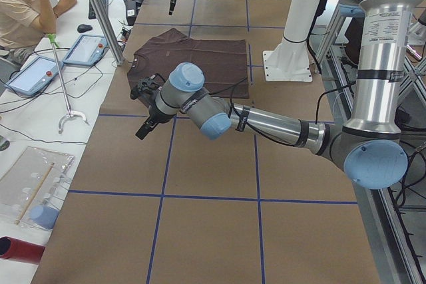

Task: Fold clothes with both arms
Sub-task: 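Move the right gripper toward the sleeve nearest it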

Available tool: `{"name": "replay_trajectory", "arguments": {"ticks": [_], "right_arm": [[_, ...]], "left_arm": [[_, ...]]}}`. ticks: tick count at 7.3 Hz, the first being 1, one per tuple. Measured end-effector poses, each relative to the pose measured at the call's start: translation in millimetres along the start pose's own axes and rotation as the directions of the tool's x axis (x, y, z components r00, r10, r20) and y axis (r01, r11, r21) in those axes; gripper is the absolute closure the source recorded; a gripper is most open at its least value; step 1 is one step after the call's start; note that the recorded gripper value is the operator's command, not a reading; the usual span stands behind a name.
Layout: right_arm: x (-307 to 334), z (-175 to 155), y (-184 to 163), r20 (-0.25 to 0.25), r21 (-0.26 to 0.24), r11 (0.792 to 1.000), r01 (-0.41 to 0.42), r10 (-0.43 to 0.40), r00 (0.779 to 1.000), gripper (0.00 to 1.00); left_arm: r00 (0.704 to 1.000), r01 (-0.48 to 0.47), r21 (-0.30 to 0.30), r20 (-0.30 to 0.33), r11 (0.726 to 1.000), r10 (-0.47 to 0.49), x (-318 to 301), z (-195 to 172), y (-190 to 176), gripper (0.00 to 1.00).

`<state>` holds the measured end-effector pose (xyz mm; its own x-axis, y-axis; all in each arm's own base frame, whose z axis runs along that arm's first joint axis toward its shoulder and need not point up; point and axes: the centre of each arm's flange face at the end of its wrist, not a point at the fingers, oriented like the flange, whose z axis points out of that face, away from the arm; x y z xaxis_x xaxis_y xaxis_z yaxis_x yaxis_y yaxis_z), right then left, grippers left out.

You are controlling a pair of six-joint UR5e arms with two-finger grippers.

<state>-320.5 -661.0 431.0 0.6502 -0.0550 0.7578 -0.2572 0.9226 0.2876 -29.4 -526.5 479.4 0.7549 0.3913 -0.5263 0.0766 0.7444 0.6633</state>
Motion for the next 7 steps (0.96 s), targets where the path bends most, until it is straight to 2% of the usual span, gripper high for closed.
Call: {"name": "replay_trajectory", "arguments": {"ticks": [3,7], "right_arm": [[-20.2,41.2,33.8,-0.008,0.042,0.999,-0.021,0.021,1.000,0.34],[-15.5,64.3,38.8,-0.020,0.064,0.998,-0.020,0.022,1.000,0.34]], "left_arm": [[1.000,-0.003,0.001,0.000,1.000,0.003,0.6,-0.6,-0.4,0.00],[1.000,-0.003,0.000,-0.001,1.000,0.003,0.7,-0.1,0.6,0.00]]}}
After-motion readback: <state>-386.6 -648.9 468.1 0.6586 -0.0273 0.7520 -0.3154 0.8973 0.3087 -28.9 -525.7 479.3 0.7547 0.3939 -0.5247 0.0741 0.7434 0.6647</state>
